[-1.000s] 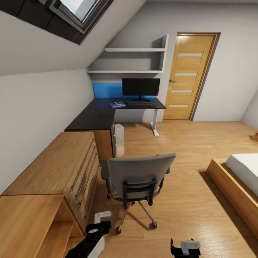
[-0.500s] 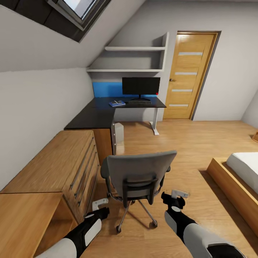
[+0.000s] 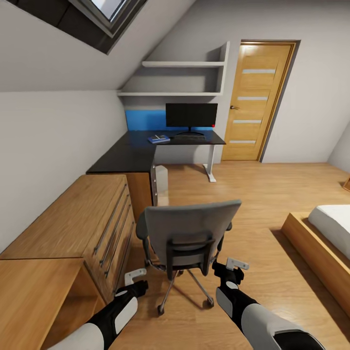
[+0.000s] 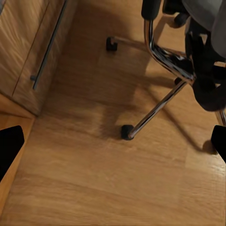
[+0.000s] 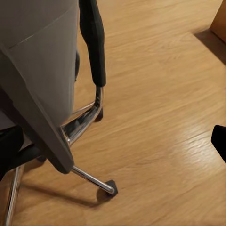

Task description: In the bedroom, organize the workspace by keeping the computer under the desk, ensuring the monitor is on the desk, placing the keyboard on the desk next to the monitor, placing the mouse on the desk next to the keyboard, moving the folder from the swivel chair onto the desk next to the mouse, stacking the notebook on top of the folder with the pen on top of the notebook, and positioning the swivel chair next to the desk.

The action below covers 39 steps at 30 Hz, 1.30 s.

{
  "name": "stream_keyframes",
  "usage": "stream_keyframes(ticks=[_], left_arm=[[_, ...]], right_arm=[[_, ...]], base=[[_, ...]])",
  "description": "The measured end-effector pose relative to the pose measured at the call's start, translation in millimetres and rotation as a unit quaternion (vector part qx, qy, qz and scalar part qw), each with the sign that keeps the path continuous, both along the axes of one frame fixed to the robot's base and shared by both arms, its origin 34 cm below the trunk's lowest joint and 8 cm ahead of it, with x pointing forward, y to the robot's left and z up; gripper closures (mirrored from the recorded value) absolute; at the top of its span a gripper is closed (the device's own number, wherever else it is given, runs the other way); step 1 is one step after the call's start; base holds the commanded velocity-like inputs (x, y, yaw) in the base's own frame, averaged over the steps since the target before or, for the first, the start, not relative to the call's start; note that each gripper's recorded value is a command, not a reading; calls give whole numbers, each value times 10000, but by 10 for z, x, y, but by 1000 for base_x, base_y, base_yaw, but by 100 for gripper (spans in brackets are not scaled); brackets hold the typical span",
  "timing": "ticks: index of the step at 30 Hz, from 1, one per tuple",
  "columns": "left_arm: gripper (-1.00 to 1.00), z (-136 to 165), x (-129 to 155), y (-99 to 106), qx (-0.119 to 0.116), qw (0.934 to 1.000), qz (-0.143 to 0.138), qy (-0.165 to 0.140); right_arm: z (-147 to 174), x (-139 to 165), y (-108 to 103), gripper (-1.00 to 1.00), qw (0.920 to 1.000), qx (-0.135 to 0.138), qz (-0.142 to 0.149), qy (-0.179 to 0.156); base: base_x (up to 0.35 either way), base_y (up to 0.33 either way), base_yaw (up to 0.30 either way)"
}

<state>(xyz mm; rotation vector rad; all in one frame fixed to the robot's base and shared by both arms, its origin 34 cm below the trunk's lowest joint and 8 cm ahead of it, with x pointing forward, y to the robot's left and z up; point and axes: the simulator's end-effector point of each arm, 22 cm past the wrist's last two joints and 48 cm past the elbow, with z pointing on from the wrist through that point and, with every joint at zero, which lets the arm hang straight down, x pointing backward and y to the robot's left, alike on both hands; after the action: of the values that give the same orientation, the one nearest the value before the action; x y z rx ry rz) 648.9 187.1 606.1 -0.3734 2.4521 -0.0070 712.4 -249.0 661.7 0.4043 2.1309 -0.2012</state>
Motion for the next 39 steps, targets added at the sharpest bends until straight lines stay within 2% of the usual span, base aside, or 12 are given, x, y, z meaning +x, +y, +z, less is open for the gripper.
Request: stream_keyframes(ticks=[5, 13, 26, 39], left_arm=[[-100, -55, 33, 44, 30, 9999, 80, -136], [-100, -247, -33, 81, 101, 9998, 104, -98], [-100, -481, -58, 78, 129, 9998, 103, -91], [-100, -716, -80, 54, 113, 9998, 100, -87]], right_arm=[[-82, -1, -15, -100, 10000, -12, 0, -2], [-215, -7, -37, -100, 10000, -45, 16, -13], [-300, 55, -57, -100, 9991, -59, -68, -419], [-512, 46, -58, -100, 9988, -66, -73, -484]], base=[[0, 0, 0], [0, 0, 0], [0, 0, 0], [0, 0, 0]])
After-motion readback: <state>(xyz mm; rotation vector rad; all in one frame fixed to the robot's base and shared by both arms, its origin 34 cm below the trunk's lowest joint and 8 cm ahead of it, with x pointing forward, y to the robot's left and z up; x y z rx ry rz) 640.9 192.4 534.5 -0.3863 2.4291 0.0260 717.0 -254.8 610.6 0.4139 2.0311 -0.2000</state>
